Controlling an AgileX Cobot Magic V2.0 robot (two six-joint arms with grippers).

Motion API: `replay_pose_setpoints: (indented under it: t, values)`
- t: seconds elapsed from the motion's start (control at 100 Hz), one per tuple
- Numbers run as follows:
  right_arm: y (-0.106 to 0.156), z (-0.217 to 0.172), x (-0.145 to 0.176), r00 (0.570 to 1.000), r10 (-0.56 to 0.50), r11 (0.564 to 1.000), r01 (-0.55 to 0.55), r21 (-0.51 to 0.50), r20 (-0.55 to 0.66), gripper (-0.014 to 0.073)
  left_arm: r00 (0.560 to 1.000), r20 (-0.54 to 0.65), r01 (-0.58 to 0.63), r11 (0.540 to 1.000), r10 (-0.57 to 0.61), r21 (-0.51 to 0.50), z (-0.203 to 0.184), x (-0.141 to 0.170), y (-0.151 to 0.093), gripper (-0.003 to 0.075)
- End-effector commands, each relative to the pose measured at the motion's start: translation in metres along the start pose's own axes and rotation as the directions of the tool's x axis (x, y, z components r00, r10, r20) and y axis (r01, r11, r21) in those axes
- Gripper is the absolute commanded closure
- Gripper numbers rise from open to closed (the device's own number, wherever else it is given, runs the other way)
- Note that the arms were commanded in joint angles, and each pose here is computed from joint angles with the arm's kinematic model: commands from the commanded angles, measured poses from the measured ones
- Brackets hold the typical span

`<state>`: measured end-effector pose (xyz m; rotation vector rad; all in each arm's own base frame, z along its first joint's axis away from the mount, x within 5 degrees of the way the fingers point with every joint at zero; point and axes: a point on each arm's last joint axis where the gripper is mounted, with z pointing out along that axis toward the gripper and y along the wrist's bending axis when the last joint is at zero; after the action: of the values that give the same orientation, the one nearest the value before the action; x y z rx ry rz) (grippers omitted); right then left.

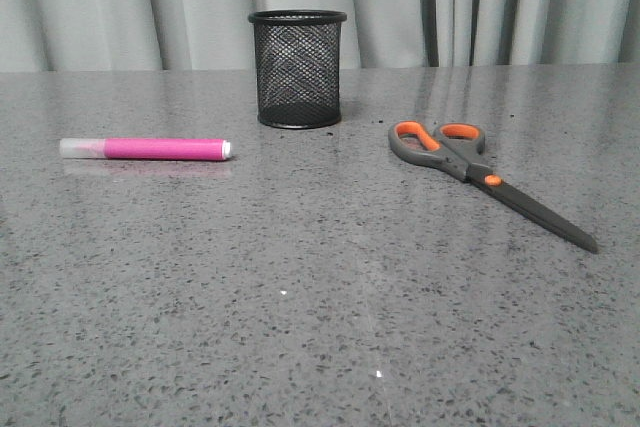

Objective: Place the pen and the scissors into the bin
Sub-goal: 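Move the left gripper toward the pink marker pen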

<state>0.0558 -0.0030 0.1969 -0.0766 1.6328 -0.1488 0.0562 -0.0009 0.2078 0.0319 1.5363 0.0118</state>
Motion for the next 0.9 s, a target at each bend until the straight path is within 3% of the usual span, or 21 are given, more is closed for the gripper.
replay_pose_setpoints:
  t: [0.0, 0.89]
  values:
    - [-0.0008, -0.0010, -0.0034, 0.996, -0.014, 1.000, 0.012, 0.020, 0.085, 0.0664, 0.998, 0.063, 0.015, 1.000, -0.014, -0.009, -0.0012, 0.0062, 0.0005, 0.0739]
    - [-0.0009, -0.0012, -0.0048, 0.995, -0.014, 1.000, 0.012, 0.021, 0.100, 0.0664, 0.998, 0.063, 0.015, 1.000, -0.014, -0.009, -0.0012, 0.0062, 0.0005, 0.0739]
